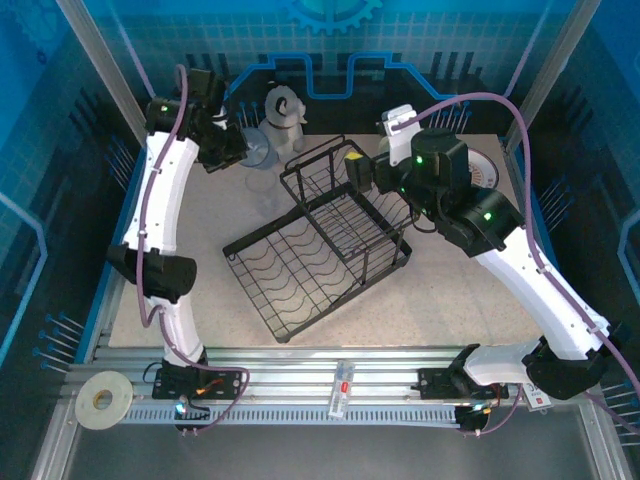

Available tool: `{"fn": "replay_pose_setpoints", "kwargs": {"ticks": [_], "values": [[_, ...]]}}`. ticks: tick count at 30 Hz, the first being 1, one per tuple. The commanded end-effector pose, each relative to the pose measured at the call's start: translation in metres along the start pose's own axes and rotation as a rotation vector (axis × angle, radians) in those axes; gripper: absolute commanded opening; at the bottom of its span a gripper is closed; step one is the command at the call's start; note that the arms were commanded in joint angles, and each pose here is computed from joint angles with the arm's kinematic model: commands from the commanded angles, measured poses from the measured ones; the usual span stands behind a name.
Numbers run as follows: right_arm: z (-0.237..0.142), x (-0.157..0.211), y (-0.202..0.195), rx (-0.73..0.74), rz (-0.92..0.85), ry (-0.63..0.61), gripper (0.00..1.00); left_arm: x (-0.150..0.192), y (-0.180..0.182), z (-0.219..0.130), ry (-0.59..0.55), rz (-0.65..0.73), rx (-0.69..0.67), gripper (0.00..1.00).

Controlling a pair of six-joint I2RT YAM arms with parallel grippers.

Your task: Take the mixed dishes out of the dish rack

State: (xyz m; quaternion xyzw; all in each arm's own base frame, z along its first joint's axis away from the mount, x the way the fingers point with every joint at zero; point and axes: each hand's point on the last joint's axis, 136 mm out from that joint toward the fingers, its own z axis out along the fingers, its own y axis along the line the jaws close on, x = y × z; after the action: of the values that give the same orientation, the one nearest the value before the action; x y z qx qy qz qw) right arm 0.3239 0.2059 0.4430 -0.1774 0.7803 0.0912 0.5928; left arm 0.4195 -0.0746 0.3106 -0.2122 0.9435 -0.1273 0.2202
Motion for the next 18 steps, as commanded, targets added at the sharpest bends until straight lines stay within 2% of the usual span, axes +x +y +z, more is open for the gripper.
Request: {"fn": "replay_pose_setpoints", "kwargs": {"ticks": [1,18], "values": [[-0.005,0.004,-0.009,0.034,0.007,0.015,1.00,0.000,-0.001,-0.009,0.001,0.025,0.018,0.00],[-0.005,0.010,-0.007,0.018,0.010,0.038,1.00,0.002,0.018,0.032,0.069,0.038,-0.092,0.00]]}}
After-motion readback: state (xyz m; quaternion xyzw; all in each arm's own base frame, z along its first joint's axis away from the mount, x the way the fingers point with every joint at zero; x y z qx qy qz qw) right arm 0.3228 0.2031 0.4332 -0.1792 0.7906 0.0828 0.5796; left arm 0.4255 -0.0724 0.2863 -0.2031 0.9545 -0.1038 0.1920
